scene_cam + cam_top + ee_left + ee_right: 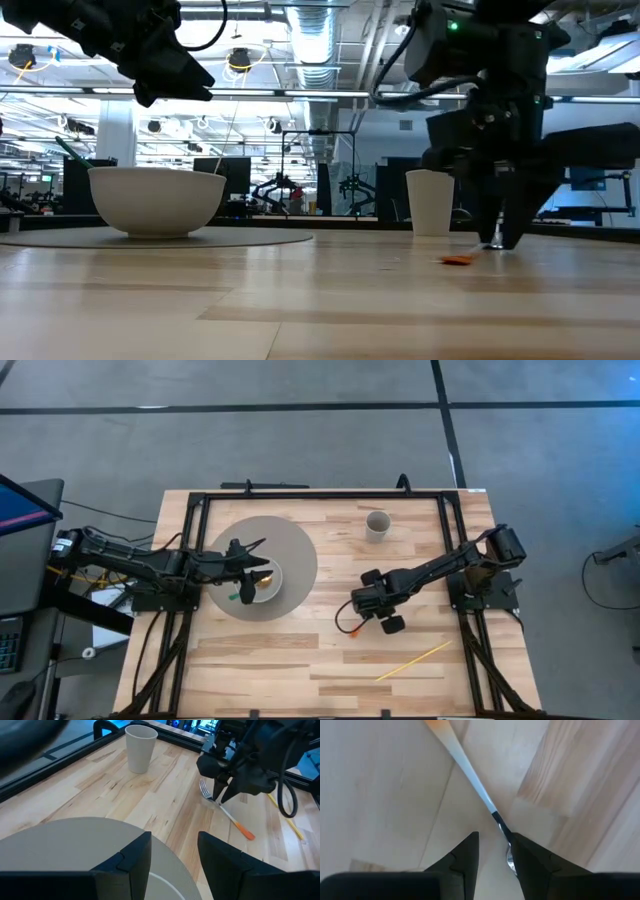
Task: Pick & Place Utensil
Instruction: Put the orange fork into the white bowl
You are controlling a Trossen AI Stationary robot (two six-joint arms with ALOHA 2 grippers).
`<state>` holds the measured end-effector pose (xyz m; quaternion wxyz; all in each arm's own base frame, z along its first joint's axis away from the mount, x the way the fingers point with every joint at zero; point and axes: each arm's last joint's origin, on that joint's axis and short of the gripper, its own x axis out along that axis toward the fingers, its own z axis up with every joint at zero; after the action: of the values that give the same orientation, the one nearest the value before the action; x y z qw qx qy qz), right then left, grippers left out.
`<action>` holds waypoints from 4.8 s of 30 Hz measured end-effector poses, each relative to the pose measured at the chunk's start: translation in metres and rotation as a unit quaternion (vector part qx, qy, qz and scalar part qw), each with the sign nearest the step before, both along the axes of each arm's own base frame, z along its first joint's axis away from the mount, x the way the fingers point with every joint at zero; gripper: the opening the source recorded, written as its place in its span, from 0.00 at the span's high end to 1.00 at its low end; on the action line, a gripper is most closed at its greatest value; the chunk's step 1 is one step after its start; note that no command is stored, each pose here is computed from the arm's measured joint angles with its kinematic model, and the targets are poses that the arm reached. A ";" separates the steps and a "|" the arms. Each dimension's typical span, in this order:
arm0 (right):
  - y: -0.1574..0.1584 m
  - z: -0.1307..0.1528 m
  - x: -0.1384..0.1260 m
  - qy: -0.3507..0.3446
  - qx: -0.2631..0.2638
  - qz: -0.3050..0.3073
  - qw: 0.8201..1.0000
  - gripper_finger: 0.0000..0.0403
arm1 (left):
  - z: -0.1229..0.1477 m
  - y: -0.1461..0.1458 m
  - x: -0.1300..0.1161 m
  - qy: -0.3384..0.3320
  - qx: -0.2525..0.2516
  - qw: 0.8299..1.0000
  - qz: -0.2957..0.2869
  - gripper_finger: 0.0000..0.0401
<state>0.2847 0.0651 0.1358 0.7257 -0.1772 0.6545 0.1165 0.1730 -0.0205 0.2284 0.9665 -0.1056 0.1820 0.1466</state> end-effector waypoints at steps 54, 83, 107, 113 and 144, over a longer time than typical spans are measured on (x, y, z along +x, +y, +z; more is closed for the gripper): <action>0.017 0.027 0.021 -0.100 0.049 0.057 0.992 0.73 | 0.000 0.000 0.000 -0.003 -0.012 1.000 0.005 0.59; 0.005 -0.011 0.023 -0.078 0.067 0.032 0.994 0.84 | -0.002 0.000 0.001 0.003 -0.011 1.000 0.005 0.59; -0.009 0.055 0.094 -0.334 0.116 -0.053 0.934 0.99 | 0.001 -0.001 0.003 -0.020 -0.038 0.999 0.015 0.59; -0.025 0.065 0.110 -0.426 0.126 -0.066 0.893 0.98 | 0.005 -0.001 0.004 -0.046 -0.047 0.998 0.016 0.59; -0.055 0.075 0.161 -0.633 0.138 -0.076 0.758 1.00 | 0.079 -0.001 -0.026 -0.335 0.054 0.940 -0.025 0.59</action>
<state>0.4454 0.0098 0.2104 0.9977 -0.0578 0.0343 0.0115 0.1467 -0.0216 0.3075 0.9793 -0.0916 -0.1578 0.0882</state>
